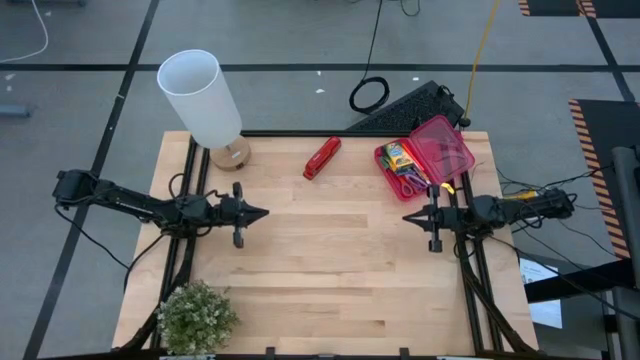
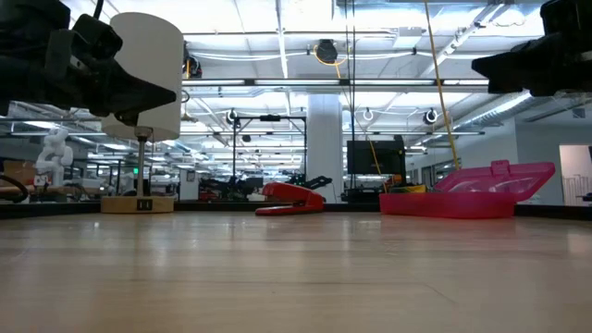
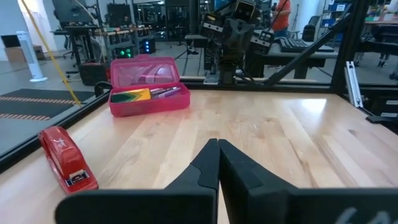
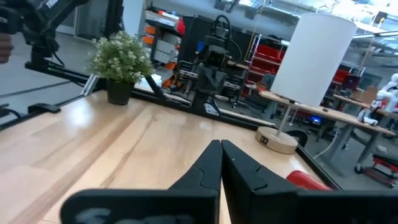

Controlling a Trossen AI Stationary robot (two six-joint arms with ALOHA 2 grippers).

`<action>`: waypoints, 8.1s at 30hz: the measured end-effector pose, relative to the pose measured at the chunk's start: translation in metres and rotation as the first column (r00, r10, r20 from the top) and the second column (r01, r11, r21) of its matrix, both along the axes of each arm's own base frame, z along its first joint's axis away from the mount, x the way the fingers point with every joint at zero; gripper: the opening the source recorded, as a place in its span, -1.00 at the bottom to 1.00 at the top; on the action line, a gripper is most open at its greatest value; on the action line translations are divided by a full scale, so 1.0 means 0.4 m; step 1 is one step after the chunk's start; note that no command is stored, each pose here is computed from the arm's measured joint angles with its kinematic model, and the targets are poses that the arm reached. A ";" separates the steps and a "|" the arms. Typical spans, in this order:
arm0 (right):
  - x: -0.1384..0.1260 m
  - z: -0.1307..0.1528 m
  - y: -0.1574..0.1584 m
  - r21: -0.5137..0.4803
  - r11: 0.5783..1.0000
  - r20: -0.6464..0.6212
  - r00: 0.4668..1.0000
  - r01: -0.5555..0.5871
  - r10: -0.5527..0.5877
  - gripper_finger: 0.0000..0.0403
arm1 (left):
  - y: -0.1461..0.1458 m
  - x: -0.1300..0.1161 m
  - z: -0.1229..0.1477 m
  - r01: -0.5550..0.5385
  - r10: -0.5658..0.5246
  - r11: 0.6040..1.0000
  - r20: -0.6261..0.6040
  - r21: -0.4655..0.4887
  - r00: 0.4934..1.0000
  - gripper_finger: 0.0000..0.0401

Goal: Pack school essentials
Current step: Return to Home Position

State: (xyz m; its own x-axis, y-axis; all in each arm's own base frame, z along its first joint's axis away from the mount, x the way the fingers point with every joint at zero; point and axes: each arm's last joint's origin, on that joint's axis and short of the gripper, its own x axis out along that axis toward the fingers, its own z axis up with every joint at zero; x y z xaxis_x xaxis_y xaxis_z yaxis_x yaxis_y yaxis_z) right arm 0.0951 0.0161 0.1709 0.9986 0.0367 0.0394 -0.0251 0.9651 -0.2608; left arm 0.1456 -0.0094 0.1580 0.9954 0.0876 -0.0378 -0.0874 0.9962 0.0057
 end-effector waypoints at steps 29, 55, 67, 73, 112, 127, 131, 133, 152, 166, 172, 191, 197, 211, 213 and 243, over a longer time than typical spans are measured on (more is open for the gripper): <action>0.004 -0.003 -0.046 0.060 0.997 -0.013 0.999 0.038 -0.038 -1.00 | -0.005 0.000 0.001 0.066 -0.066 0.998 0.002 -0.006 0.998 -0.98; 0.004 -0.003 -0.046 0.060 0.997 -0.016 0.999 0.040 -0.039 -1.00 | 0.000 -0.071 0.039 0.169 -0.177 0.980 0.073 0.105 0.981 -0.99; 0.004 -0.003 -0.046 0.060 0.997 -0.016 0.999 0.040 -0.039 -1.00 | 0.004 -0.111 0.042 0.146 -0.157 0.983 0.104 0.113 0.982 -0.98; 0.004 -0.003 -0.046 0.060 0.997 -0.016 0.999 0.039 -0.038 -1.00 | 0.010 -0.122 0.031 0.092 -0.099 0.990 0.070 0.104 0.993 -0.98; 0.004 -0.003 -0.046 0.060 0.997 -0.016 0.999 0.039 -0.038 -1.00 | 0.020 -0.120 0.034 0.039 -0.050 0.992 0.086 0.123 0.995 -0.84; 0.004 -0.003 -0.046 0.060 0.997 -0.016 0.999 0.039 -0.038 -1.00 | 0.020 -0.120 0.035 0.038 -0.050 0.992 0.088 0.123 0.995 -0.84; 0.005 -0.003 -0.046 0.060 0.997 -0.017 0.999 0.039 -0.038 -1.00 | 0.020 -0.120 0.035 0.038 -0.050 0.992 0.088 0.124 0.995 -0.84; 0.004 -0.003 -0.046 0.060 0.997 -0.016 0.999 0.039 -0.038 -1.00 | 0.020 -0.120 0.035 0.038 -0.050 0.992 0.088 0.124 0.995 -0.84; 0.005 -0.003 -0.046 0.060 0.997 -0.017 0.999 0.039 -0.038 -1.00 | 0.020 -0.120 0.035 0.038 -0.050 0.992 0.088 0.124 0.995 -0.84; 0.004 -0.003 -0.046 0.060 0.997 -0.016 0.999 0.039 -0.038 -1.00 | 0.020 -0.120 0.035 0.038 -0.050 0.992 0.088 0.124 0.995 -0.84; 0.004 -0.003 -0.046 0.060 0.997 -0.016 0.999 0.039 -0.038 -1.00 | 0.020 -0.120 0.035 0.039 -0.050 0.992 0.088 0.124 0.995 -0.84; 0.004 -0.003 -0.046 0.060 0.997 -0.016 0.999 0.039 -0.038 -1.00 | 0.020 -0.121 0.035 0.038 -0.050 0.992 0.089 0.124 0.995 -0.84; 0.004 -0.003 -0.046 0.060 0.997 -0.016 0.999 0.039 -0.038 -1.00 | 0.020 -0.121 0.035 0.038 -0.050 0.992 0.089 0.124 0.995 -0.84; 0.004 -0.004 -0.046 0.060 0.997 -0.017 0.999 0.039 -0.038 -1.00 | 0.020 -0.121 0.035 0.038 -0.050 0.992 0.089 0.124 0.995 -0.84; 0.004 -0.003 -0.046 0.060 0.997 -0.016 0.999 0.039 -0.038 -1.00 | 0.020 -0.121 0.035 0.038 -0.050 0.992 0.089 0.124 0.995 -0.84; 0.004 -0.003 -0.046 0.060 0.997 -0.016 0.999 0.039 -0.038 -1.00 | 0.020 -0.121 0.036 0.038 -0.050 0.992 0.089 0.124 0.995 -0.84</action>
